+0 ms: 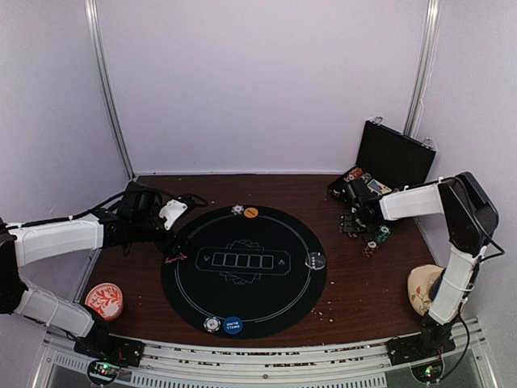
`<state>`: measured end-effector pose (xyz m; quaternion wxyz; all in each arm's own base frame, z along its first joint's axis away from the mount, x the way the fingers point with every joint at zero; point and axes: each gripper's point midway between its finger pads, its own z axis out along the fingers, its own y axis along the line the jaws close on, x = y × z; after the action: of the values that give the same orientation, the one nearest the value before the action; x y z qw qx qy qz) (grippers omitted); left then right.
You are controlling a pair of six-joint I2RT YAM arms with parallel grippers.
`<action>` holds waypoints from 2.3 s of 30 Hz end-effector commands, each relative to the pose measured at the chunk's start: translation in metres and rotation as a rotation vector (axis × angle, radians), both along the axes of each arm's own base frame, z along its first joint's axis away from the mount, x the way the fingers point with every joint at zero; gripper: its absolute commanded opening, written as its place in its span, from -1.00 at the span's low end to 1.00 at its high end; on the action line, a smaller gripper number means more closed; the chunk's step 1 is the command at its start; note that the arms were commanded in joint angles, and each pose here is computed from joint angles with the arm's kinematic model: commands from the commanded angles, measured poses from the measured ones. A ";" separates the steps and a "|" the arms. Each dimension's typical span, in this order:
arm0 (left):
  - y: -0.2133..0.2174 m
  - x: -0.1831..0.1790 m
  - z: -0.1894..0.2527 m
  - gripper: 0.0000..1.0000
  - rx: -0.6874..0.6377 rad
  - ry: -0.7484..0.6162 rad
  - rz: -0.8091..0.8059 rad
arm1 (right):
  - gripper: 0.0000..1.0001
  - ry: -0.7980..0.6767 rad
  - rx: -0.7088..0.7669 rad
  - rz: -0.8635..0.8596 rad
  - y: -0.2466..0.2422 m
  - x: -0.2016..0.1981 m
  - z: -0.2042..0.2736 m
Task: Distribute texas hold em gaming equipment
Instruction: Pick up the pile of poker chips from the pile of poker chips.
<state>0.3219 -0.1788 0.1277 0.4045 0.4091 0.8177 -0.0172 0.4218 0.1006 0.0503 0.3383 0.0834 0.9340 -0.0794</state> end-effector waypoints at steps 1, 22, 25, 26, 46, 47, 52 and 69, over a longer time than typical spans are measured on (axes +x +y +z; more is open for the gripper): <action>0.000 0.006 0.006 0.96 -0.025 -0.035 0.019 | 0.48 0.008 0.017 -0.006 -0.003 -0.002 -0.007; 0.001 0.008 0.001 0.96 -0.019 -0.031 0.027 | 0.27 0.024 0.047 -0.005 -0.006 0.000 -0.020; 0.001 0.008 0.001 0.96 -0.018 -0.030 0.027 | 0.25 0.020 0.048 -0.006 -0.007 0.001 -0.020; 0.001 0.009 0.002 0.96 -0.019 -0.032 0.028 | 0.25 0.021 0.049 -0.007 -0.007 0.001 -0.020; 0.001 0.009 -0.001 0.96 -0.016 -0.027 0.032 | -0.28 0.020 0.050 -0.005 -0.006 0.003 -0.021; 0.001 0.009 -0.001 0.96 -0.014 -0.028 0.031 | -0.31 0.019 0.050 -0.005 -0.006 0.003 -0.020; 0.001 0.009 -0.001 0.96 -0.013 -0.027 0.032 | -0.37 0.007 0.052 -0.003 -0.006 0.004 -0.015; 0.002 0.011 -0.002 0.96 -0.011 -0.028 0.038 | -0.39 -0.078 0.051 0.035 0.008 0.002 0.021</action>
<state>0.3268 -0.1771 0.1258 0.4069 0.4023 0.8200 -0.0084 0.4228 0.1069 0.0480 0.3457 0.0809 0.9339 -0.0415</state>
